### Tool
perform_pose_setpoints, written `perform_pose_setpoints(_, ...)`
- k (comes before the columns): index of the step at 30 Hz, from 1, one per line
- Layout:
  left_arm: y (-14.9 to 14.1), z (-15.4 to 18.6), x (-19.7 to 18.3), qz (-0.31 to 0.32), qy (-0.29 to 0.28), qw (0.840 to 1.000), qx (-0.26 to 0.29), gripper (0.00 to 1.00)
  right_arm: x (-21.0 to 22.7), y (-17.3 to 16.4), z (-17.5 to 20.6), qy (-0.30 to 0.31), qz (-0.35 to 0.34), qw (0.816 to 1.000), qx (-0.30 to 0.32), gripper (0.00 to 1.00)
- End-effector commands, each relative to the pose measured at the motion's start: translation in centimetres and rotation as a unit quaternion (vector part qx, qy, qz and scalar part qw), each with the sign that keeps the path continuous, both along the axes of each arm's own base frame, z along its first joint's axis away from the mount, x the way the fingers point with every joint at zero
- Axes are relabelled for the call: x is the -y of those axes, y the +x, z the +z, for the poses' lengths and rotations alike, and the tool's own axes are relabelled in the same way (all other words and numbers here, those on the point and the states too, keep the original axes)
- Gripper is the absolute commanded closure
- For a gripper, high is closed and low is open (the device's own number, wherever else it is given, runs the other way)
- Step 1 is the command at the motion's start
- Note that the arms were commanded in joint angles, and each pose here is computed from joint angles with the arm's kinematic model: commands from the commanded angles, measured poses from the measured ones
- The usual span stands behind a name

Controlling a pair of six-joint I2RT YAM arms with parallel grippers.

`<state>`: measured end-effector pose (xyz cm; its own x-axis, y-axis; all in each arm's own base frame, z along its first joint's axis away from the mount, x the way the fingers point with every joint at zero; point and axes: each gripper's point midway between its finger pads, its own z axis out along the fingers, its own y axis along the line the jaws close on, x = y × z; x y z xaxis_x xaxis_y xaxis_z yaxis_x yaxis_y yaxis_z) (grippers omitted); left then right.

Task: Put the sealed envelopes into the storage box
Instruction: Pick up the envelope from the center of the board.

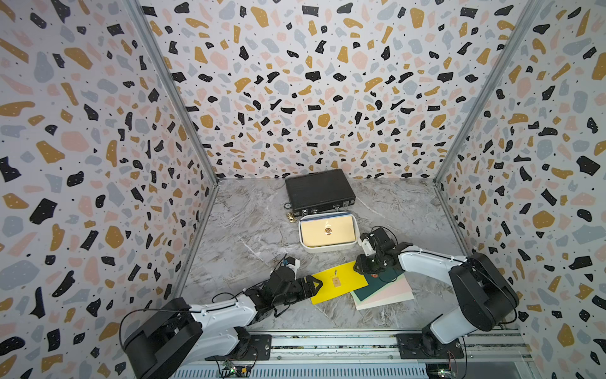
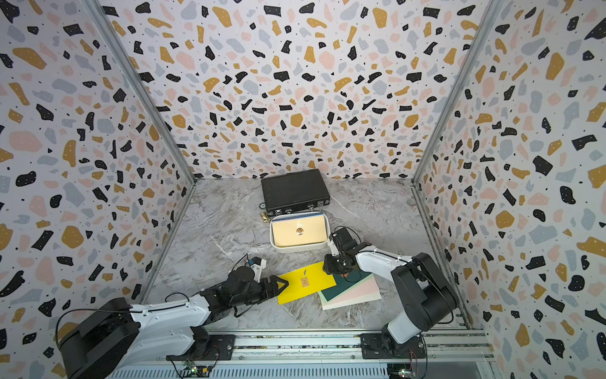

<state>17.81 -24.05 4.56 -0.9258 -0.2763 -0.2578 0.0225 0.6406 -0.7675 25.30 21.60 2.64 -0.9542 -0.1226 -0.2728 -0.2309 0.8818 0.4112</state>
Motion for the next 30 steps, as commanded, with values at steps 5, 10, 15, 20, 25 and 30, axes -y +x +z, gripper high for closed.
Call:
perform_pose_setpoints(5,-1.7,-2.1,-1.4,0.006,0.028,0.998,-0.048,0.16,0.8,-3.5,-1.8,-0.012,0.011,0.998,-0.066,0.64)
perform_pose_setpoints(10,-3.5,-2.8,-2.3,-0.004,0.04,0.996,-0.083,0.17,1.1,-3.3,-1.6,-0.02,0.012,0.998,-0.057,0.64)
perform_pose_setpoints(15,-5.0,-3.0,-2.2,-0.006,0.027,0.991,-0.127,0.19,1.0,-3.2,-1.4,-0.018,0.012,0.998,-0.053,0.64)
perform_pose_setpoints(20,-5.5,-3.5,-1.3,-0.007,0.005,0.989,-0.149,0.2,1.0,-3.1,-1.2,-0.018,0.014,0.999,-0.05,0.64)
perform_pose_setpoints(25,-5.4,-4.5,0.0,-0.016,-0.006,0.986,-0.167,0.23,1.2,-3.1,-1.0,-0.021,0.014,0.999,-0.046,0.64)
perform_pose_setpoints(30,-4.2,-5.4,-0.4,0.007,0.004,0.99,-0.139,0.25,1.2,-3.4,-1.1,-0.019,0.016,0.999,-0.049,0.64)
